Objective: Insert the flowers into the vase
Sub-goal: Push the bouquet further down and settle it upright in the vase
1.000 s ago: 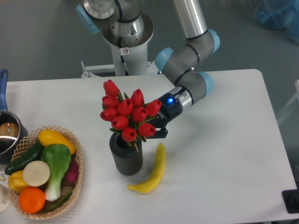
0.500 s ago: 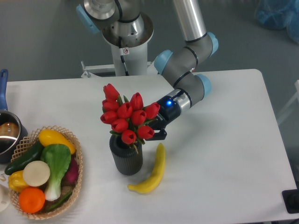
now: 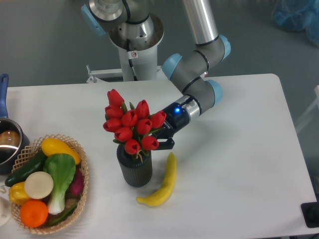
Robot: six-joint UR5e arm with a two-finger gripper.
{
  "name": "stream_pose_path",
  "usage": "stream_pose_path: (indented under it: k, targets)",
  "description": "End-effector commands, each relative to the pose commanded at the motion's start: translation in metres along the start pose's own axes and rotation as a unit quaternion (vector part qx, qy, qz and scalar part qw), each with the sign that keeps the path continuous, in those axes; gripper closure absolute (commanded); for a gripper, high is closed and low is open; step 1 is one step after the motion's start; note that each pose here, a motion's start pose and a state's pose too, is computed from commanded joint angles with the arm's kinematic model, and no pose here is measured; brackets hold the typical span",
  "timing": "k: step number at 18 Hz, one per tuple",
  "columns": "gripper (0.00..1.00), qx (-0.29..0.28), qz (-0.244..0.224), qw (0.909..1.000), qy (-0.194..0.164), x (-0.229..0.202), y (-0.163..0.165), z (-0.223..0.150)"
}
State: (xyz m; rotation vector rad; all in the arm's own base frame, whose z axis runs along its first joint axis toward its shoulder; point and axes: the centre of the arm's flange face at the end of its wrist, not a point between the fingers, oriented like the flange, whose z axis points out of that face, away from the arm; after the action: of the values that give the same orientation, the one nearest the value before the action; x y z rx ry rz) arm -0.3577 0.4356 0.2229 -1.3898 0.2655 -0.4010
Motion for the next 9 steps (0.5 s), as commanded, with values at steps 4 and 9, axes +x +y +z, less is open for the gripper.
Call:
stream_pose_path:
  k: [4,9]
  targets:
    - [0.75,0.000,0.001,1.0000,0.002,0.0046,-0.0028,0.0019]
    - [0.75,0.000,0.001,1.0000,0.002,0.0102,0.0019,0.0026]
